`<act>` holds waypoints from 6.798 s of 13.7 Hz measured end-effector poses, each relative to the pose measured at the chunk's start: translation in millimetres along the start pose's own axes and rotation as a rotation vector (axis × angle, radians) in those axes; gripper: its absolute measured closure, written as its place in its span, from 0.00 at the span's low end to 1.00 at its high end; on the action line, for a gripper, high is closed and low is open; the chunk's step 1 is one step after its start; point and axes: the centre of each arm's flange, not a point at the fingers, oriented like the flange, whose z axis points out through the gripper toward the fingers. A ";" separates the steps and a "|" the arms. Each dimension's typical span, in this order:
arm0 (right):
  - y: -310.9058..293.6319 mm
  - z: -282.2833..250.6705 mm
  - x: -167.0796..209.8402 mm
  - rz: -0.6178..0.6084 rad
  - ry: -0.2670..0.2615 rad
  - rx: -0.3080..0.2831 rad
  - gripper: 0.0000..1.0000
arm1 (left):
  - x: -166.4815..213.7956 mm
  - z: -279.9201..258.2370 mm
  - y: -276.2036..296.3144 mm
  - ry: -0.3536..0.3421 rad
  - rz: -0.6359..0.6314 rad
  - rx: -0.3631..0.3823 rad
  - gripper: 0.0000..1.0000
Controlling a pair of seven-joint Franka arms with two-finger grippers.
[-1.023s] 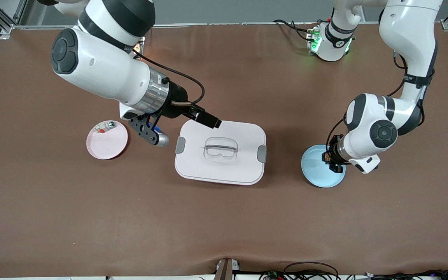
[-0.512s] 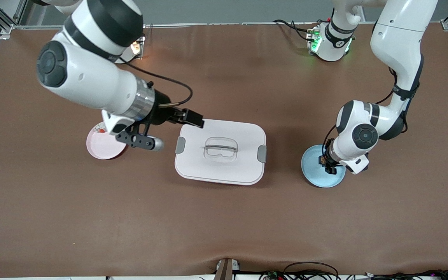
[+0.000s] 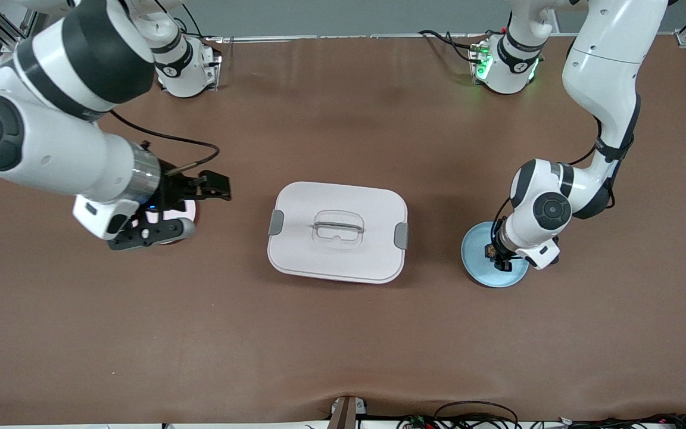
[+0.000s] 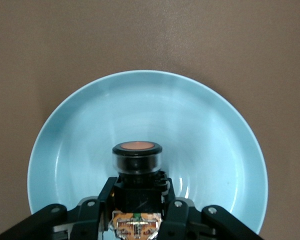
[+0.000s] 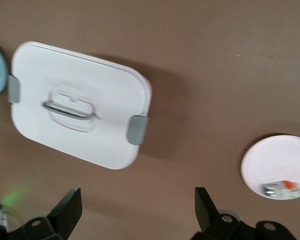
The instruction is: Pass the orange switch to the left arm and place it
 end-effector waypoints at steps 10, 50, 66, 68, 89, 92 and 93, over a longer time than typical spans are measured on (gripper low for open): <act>96.7 -9.1 -13.4 -0.003 -0.129 -0.179 0.00 | -0.5 -1.6 1.7 0.004 0.010 -0.018 0.54; 200.8 -51.6 -48.5 0.297 -0.136 -0.188 0.00 | 85.3 -270.8 0.2 0.034 1.266 -0.329 0.00; 207.0 -91.1 -70.3 0.277 -0.057 -0.137 0.00 | 105.9 -406.8 -43.6 0.084 1.383 -0.176 0.00; 209.3 -91.5 -70.7 0.282 -0.057 -0.137 0.00 | 106.0 -406.9 -43.4 0.083 1.382 -0.175 0.00; 197.3 -102.3 -115.5 0.362 0.092 -0.152 0.00 | 93.5 -414.1 -44.0 0.034 1.406 -0.122 0.00; 191.6 -101.2 -127.2 0.361 0.092 -0.155 0.00 | 93.6 -421.1 -52.4 -0.009 1.418 -0.071 0.00; 191.1 -101.3 -128.8 0.361 0.092 -0.155 0.00 | 93.5 -419.4 -54.6 -0.023 1.434 -0.055 0.00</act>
